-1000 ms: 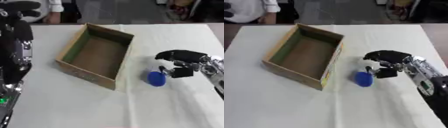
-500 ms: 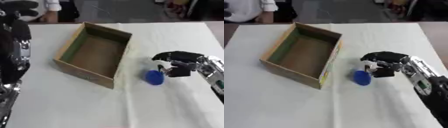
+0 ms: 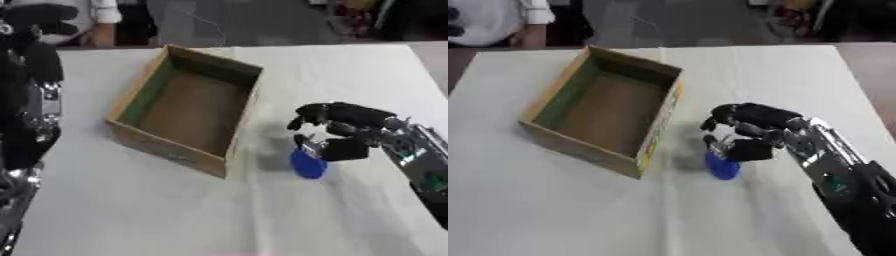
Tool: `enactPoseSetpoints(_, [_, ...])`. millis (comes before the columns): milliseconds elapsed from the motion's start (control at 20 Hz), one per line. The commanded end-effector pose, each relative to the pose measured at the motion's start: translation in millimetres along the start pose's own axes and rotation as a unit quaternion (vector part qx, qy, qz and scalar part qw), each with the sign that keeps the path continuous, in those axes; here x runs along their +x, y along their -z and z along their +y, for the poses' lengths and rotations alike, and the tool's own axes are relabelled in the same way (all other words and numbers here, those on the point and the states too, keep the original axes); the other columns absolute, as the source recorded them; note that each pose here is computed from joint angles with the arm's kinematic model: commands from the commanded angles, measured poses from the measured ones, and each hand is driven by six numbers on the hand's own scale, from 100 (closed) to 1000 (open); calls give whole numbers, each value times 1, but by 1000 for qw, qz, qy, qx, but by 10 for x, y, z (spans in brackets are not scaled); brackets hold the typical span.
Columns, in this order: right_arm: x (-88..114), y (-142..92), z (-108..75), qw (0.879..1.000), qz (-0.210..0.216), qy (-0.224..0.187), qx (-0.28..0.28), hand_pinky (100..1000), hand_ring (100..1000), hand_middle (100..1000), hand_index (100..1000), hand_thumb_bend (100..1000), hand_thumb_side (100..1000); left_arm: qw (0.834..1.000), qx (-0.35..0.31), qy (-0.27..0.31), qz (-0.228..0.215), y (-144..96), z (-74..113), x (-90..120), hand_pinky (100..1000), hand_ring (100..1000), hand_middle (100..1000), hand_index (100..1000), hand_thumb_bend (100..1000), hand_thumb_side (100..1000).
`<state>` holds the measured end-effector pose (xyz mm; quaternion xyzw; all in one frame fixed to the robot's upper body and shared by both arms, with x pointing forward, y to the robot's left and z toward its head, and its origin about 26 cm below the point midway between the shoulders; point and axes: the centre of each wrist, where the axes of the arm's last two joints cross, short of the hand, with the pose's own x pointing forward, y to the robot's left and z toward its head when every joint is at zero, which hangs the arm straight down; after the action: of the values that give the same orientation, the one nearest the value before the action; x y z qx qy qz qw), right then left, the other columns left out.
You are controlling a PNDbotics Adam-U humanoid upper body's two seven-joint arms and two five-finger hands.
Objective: Pick up objects on the table and place them in the box.
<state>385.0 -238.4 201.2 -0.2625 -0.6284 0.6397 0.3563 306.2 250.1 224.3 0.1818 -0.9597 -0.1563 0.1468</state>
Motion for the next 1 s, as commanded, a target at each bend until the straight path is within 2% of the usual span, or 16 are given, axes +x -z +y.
enactPoseSetpoints(50, [18,-12,-60,998,3,0,-64,704,805,695,841,100,532,1000,-3,5,-15,50,38,39,653,690,898,767,100,748])
enactPoseSetpoints(100, [21,-7,-53,997,2,1,-75,718,830,721,864,100,841,1000,-3,5,-15,50,37,39,653,690,898,767,100,748])
enactPoseSetpoints(150, [23,-3,-45,996,0,2,-84,721,835,725,867,100,878,1000,-3,5,-15,51,37,39,653,690,898,767,100,748])
enactPoseSetpoints(200, [22,1,-31,996,-1,2,-87,766,910,788,914,100,1000,1000,-3,5,-15,51,37,39,654,690,898,767,100,748])
enactPoseSetpoints(300, [9,14,9,997,-2,1,-73,804,962,841,952,100,1000,1000,-4,5,-15,52,36,40,654,690,899,767,100,749])
enactPoseSetpoints(500, [-15,20,55,999,3,1,-34,846,996,896,997,100,1000,1000,-4,5,-15,50,38,39,654,691,899,767,100,748])
enactPoseSetpoints(800, [23,-8,161,1000,7,4,13,873,1000,925,1000,100,1000,1000,-9,7,-9,16,45,32,655,691,899,767,100,749])
enactPoseSetpoints(1000, [40,-1,302,999,11,7,41,902,1000,953,1000,100,1000,1000,-13,8,-6,-3,49,28,655,691,899,767,100,749])
